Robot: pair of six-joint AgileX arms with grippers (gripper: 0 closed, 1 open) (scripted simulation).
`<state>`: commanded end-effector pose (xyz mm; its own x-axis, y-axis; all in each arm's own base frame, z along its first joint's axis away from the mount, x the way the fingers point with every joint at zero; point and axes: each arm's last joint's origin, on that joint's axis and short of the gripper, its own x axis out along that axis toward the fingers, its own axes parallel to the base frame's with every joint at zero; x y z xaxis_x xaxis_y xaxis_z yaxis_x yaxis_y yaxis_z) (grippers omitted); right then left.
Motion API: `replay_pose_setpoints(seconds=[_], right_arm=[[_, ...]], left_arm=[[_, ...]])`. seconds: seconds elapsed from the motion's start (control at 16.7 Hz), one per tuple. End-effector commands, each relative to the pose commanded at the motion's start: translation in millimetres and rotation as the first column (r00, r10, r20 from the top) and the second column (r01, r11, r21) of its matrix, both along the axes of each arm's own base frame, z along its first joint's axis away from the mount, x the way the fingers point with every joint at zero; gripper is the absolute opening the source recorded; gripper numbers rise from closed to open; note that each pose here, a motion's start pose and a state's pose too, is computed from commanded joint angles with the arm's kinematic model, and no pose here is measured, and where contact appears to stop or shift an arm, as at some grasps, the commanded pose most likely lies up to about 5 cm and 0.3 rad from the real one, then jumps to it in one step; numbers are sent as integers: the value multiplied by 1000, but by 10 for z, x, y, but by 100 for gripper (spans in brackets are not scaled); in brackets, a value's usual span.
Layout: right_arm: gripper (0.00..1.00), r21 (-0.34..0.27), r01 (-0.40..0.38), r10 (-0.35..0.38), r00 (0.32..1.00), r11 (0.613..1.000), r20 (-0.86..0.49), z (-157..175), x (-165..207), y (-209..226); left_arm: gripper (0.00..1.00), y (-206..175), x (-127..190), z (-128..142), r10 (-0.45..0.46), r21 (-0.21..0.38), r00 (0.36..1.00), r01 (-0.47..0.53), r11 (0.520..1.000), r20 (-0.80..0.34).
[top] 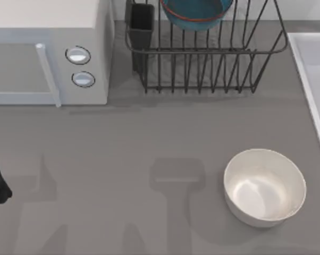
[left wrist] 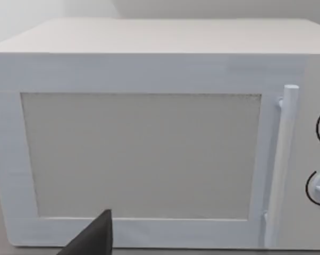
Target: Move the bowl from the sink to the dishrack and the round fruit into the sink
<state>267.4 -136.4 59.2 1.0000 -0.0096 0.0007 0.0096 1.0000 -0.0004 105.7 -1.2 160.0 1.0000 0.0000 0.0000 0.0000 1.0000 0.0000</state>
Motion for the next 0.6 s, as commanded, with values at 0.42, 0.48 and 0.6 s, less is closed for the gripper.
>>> replay_pose_setpoints(seconds=[0.42, 0.48, 0.6], right_arm=[[100, 0, 6, -6, 1000, 1000, -6, 358, -3, 158], [100, 0, 6, -6, 1000, 1000, -7, 469, -19, 219], [100, -3, 3, -3, 1000, 1000, -7, 720, -87, 366]], left_arm=[[100, 0, 0, 0, 0, 0, 1000, 0, 1000, 0], [100, 0, 0, 0, 0, 0, 1000, 0, 1000, 0], [100, 0, 0, 0, 0, 0, 1000, 0, 1000, 0]])
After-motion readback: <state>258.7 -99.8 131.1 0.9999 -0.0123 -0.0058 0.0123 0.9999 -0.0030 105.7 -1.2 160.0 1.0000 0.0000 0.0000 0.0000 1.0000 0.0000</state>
